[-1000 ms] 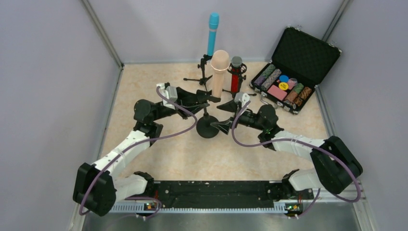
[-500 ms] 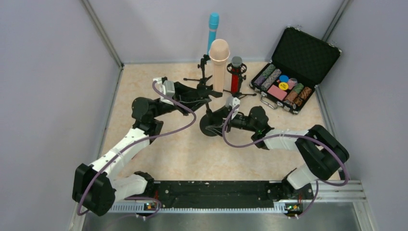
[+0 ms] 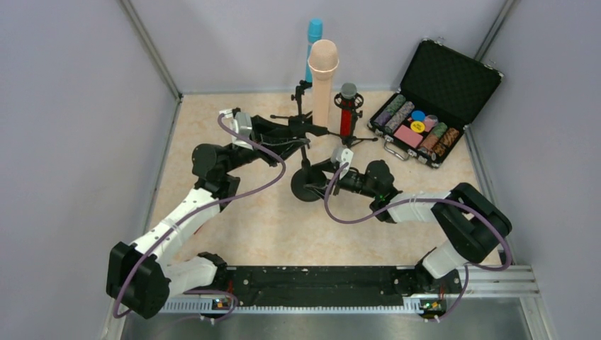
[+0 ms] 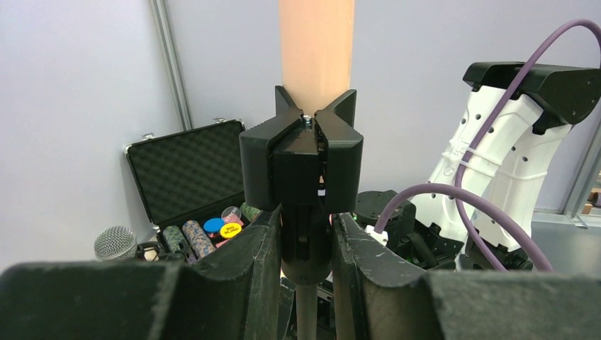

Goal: Attach the microphones to the stand

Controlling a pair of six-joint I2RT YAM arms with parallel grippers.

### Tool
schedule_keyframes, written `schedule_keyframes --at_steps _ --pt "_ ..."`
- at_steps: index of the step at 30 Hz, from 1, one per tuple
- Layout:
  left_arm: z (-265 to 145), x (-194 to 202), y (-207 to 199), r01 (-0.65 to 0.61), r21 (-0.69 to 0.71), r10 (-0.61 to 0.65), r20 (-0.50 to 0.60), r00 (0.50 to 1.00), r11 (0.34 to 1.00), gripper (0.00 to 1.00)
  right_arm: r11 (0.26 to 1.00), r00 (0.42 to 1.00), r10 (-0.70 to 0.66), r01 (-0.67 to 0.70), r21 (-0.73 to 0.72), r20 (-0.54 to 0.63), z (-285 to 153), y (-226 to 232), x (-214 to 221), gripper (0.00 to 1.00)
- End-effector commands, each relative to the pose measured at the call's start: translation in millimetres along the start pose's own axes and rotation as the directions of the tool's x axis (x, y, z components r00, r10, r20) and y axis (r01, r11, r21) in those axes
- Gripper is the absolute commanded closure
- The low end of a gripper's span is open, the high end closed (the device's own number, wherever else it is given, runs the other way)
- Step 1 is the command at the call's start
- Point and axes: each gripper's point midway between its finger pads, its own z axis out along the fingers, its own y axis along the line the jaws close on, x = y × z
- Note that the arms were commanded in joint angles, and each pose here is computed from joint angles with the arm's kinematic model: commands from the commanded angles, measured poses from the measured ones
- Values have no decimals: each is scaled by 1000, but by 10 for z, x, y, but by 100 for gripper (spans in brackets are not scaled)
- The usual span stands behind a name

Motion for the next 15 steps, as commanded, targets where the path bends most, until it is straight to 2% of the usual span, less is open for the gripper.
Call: schedule_keyframes --at_steps 1,13,15 --pt "23 -726 -153 -191 -19 191 205 960 981 100 1000 999 -19 19 2 -26 -6 13 81 32" --pt "-27 -117 192 -154 -106 163 77 984 982 100 999 994 -43 43 0 101 -17 33 -528 19" --pt "-37 -47 252 -152 -122 160 64 985 981 100 1000 993 -15 15 2 116 -47 40 -582 17"
